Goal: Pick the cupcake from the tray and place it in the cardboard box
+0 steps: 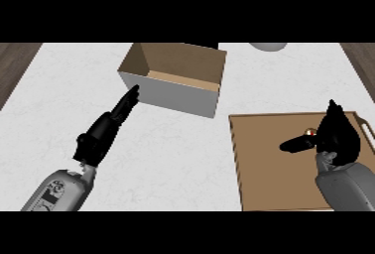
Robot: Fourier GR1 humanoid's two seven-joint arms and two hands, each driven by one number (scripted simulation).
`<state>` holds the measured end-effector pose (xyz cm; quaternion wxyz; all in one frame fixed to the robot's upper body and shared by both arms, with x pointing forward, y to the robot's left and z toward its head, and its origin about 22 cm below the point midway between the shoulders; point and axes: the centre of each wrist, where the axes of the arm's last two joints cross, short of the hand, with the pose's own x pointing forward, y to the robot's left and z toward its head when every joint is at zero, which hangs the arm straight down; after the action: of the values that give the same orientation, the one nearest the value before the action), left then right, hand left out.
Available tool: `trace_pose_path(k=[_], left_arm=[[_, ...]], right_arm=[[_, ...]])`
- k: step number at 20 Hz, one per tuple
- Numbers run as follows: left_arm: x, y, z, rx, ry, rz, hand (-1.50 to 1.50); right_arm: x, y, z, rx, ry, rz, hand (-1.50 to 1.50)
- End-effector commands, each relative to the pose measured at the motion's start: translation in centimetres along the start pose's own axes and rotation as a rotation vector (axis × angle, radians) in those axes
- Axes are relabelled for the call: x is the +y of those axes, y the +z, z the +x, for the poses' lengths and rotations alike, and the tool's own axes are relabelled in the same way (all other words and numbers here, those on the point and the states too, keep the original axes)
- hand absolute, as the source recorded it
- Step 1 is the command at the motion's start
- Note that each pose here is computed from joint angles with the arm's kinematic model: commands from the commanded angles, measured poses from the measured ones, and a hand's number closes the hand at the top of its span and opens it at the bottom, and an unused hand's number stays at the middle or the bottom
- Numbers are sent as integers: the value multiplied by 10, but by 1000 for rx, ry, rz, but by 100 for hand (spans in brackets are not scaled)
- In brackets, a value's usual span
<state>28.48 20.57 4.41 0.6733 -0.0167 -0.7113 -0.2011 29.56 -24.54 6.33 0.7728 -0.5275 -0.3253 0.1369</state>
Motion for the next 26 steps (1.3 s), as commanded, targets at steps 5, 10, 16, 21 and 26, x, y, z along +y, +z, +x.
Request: trace_pose_path(k=[5,10,16,21,26], left_arm=[[6,-5,-3,1,14,26,0],[9,3,-3,8,2,1,0],[-1,-4,-11,2,2,3,0],[17,3,-12,8,-6,0,0],[13,-3,13,-14,0,24,0]], right_arm=[[17,-1,-3,131,12,-25,-150],[9,-6,12,160,55,-3,-150],[28,-15,-11,166,42,73,-150],[27,-9,-1,187,70,74,-150],[32,-35,-1,184,60,88,-150]])
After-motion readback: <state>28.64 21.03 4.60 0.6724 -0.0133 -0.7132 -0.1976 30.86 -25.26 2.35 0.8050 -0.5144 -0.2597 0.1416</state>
